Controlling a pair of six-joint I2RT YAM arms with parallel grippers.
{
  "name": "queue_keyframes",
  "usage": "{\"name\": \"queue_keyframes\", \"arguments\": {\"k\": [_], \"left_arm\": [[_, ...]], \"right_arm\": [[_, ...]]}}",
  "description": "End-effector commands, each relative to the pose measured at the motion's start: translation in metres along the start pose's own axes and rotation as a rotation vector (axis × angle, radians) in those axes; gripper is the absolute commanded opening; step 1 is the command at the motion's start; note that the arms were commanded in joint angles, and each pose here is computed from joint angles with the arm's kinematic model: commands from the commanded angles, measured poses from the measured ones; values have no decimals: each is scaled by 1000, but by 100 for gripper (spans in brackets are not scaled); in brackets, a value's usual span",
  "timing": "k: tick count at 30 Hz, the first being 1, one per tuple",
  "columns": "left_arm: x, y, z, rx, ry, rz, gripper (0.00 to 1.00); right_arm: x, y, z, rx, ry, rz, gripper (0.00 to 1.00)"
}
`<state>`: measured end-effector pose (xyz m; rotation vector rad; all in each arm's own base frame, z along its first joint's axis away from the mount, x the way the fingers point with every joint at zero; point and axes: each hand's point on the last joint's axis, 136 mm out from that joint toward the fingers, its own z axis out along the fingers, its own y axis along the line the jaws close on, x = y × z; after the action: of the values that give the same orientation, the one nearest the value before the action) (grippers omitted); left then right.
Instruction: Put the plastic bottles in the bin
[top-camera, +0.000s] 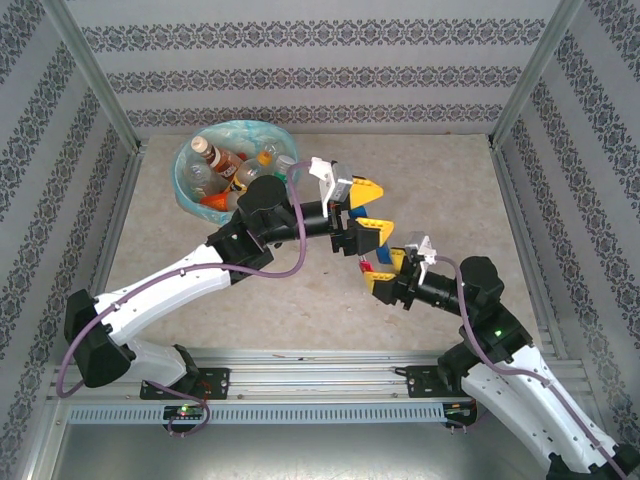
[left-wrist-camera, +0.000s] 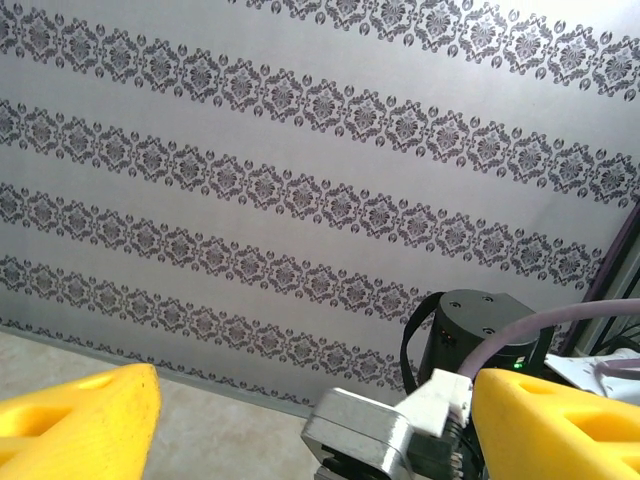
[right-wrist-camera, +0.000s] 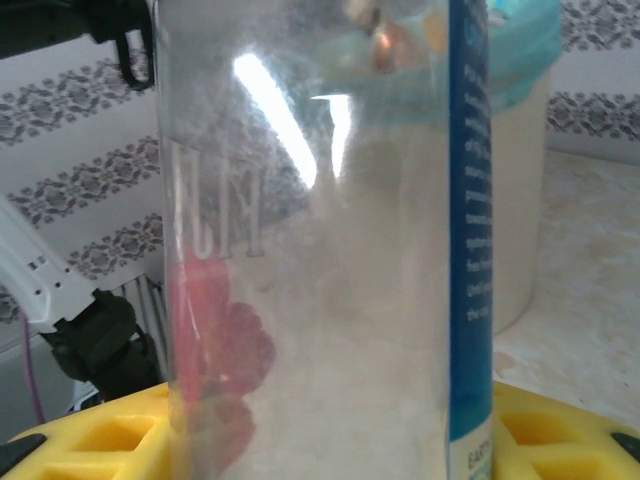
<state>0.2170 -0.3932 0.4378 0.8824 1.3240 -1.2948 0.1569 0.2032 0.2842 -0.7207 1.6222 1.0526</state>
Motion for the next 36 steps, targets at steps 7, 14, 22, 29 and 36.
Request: {"name": "queue_keyframes", "arguments": {"k": [7,14,22,29,36], "left_arm": [[4,-25,-8,84,-13,-7,62],[-2,-21,-24,17,-77,1,74],[-8,-32,-35,43,-91,-21,68],[-13,-43,-33,117,-106,-66,43],[-21,-44,-36,115,-148,-70,8]], "right_arm": [[-28,27,-3,-82,-97,-126,42],[-35,34,-9,-87,-129,-150,41],[-38,40,-11,-106,-158,-159,40],[-34,46,-10,-144,-144,-173,40],[-30,45,-10,-136,-136,-171,42]]}}
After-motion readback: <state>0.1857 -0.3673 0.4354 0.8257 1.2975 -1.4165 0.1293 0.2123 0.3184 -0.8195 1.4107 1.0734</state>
